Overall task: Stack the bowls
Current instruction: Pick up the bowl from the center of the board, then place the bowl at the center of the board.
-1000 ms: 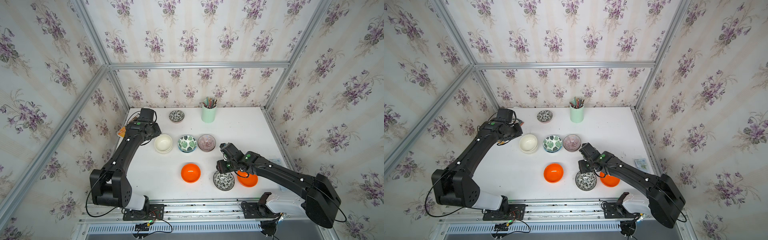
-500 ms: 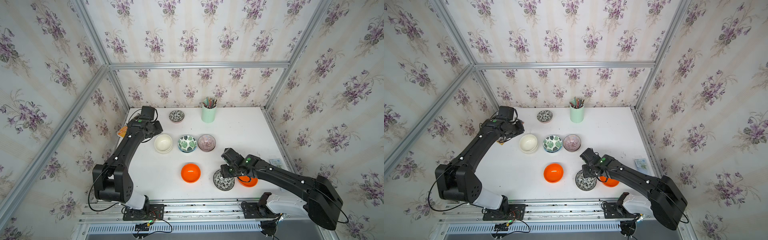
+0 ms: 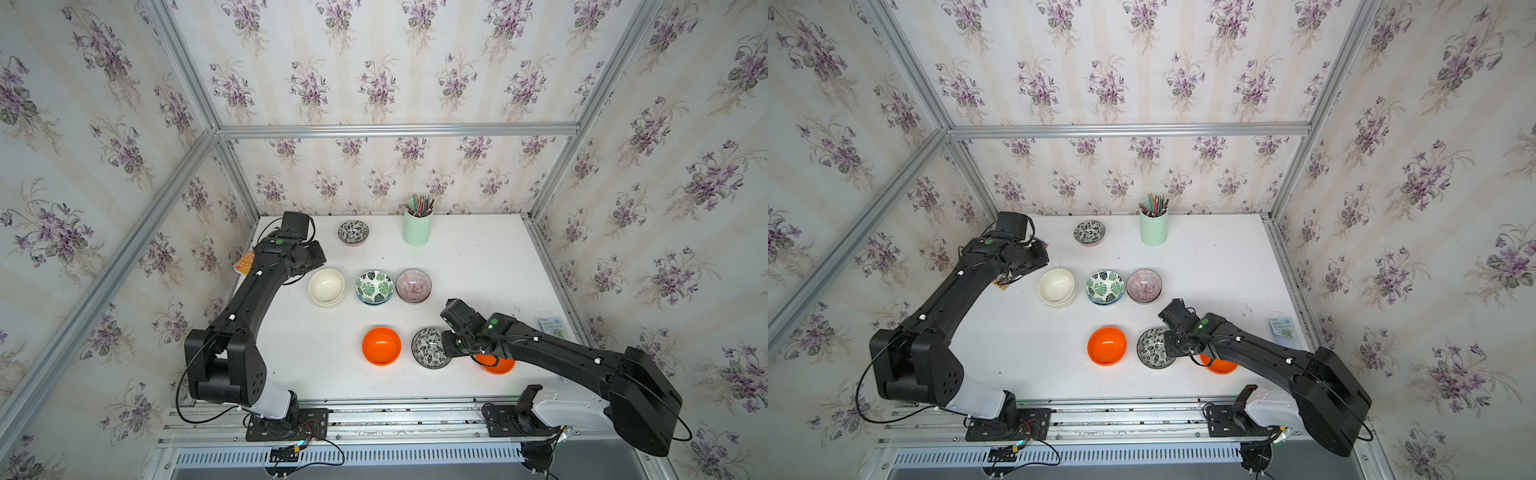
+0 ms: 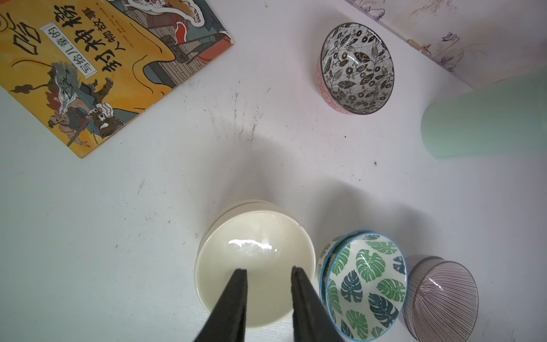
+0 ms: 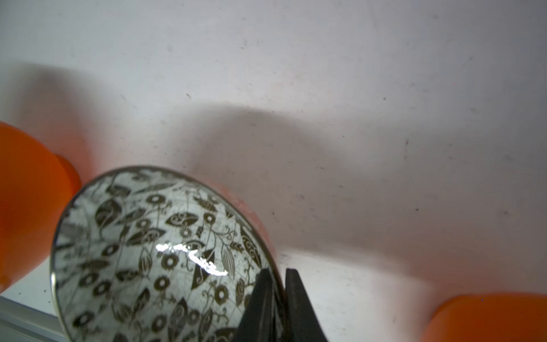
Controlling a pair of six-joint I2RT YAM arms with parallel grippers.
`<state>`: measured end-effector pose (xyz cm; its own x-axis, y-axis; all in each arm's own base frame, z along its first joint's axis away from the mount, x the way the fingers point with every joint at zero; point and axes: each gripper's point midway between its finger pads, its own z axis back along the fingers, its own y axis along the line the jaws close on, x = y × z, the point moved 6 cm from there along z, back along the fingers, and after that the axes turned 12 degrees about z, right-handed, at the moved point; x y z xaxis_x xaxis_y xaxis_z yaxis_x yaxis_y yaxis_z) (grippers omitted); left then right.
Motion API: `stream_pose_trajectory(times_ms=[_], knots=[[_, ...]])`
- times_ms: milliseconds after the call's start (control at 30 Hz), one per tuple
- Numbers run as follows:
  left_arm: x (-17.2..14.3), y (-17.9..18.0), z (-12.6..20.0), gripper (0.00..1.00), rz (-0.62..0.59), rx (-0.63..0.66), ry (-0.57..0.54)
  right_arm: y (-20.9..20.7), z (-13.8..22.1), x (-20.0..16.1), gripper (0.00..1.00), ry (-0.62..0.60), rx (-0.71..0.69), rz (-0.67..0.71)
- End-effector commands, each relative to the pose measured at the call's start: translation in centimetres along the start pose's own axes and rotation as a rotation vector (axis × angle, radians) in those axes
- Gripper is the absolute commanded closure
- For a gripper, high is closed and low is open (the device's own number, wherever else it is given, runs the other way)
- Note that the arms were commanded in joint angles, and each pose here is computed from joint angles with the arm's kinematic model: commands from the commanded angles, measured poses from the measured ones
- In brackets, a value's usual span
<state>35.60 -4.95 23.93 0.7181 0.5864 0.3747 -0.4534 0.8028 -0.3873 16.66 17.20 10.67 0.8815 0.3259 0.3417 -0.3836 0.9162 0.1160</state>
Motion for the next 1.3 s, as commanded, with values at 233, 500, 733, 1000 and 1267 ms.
stream_pose_trajectory(times_ms=[233, 500, 733, 1000, 1267], knots=[[0.0, -0.1, 0.1, 0.7, 0.003, -0.017, -0.006, -4.7, 2.0, 4.0, 0.93, -0.164, -0.04, -0.109], [0.0, -0.3, 0.3, 0.7, 0.008, -0.024, -0.004, -11.8, 3.1, 6.6, 0.93, -0.241, -0.114, -0.271], [0.1, -0.2, 0.4, 0.7, -0.001, -0.014, -0.01, -13.4, 1.1, 9.1, 0.95, -0.245, -0.091, -0.287], [0.1, 0.0, 0.7, 0.7, -0.001, -0.004, -0.015, -14.0, -0.5, 11.7, 0.95, -0.233, -0.062, -0.276], [0.2, 0.1, 0.9, 0.7, -0.001, 0.003, -0.024, -14.2, -2.0, 12.3, 0.95, -0.199, -0.025, -0.266]])
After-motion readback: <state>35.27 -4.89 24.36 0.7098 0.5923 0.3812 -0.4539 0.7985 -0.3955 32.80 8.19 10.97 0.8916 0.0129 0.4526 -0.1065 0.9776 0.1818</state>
